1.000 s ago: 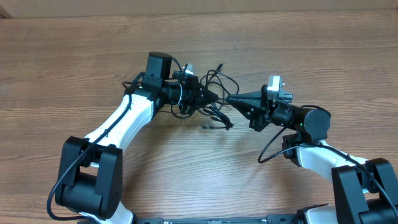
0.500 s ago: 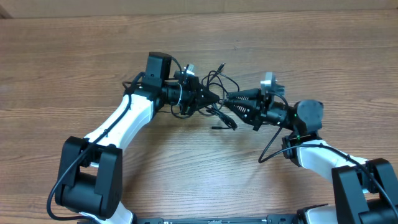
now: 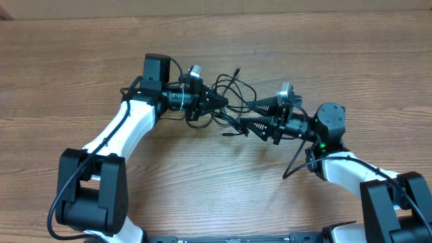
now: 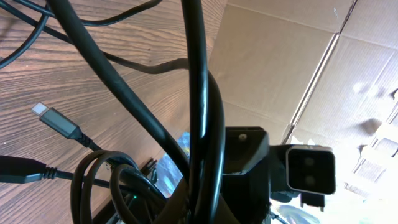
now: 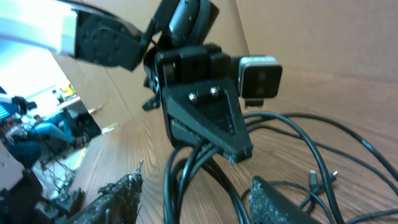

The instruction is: Untangle cables

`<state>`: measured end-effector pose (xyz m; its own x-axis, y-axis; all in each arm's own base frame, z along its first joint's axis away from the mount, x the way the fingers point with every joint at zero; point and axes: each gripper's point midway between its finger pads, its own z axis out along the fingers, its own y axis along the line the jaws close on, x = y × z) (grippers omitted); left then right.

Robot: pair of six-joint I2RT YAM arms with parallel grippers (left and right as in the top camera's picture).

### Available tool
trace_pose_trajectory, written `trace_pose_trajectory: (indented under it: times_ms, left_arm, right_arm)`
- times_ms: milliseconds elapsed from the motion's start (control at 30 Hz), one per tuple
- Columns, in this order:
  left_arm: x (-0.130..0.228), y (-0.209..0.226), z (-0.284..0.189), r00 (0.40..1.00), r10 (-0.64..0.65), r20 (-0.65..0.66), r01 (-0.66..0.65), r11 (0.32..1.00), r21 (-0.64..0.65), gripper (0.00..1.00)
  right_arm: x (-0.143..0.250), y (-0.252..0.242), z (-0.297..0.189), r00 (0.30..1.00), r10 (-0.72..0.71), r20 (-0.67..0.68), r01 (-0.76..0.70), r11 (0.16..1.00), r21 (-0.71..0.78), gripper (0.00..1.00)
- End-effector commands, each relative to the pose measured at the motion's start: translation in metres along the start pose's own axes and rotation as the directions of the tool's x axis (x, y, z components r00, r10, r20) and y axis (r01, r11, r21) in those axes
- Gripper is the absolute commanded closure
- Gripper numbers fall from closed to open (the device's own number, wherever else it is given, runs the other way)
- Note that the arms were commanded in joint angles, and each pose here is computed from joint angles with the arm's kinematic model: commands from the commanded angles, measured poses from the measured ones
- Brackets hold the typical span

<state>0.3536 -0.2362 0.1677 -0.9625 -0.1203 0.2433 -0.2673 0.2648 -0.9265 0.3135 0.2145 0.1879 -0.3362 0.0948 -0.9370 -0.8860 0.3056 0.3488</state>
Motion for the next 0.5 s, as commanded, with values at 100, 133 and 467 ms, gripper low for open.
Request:
trace_pose_trajectory:
  times_ms: [100, 133, 467]
  left_arm:
    - [0.005, -0.014, -0.003, 1.000, 0.020, -0.023, -0.019, 0.999, 0.030, 0.96]
    - [0.004, -0.013, -0.003, 1.000, 0.020, -0.018, -0.019, 0.999, 0.027, 0.96]
    - [-0.005, -0.008, -0.003, 0.999, -0.010, 0.034, 0.010, 1.000, -0.005, 0.96]
  right_arm:
    - [0.011, 0.000, 0.001, 0.998, -0.035, -0.044, 0.035, 0.999, -0.007, 0.58]
    - [0.012, 0.000, 0.001, 0.998, -0.028, -0.048, 0.028, 1.000, -0.006, 0.58]
    - [0.015, 0.011, 0.002, 0.998, -0.028, -0.063, 0.023, 0.997, -0.070, 0.61]
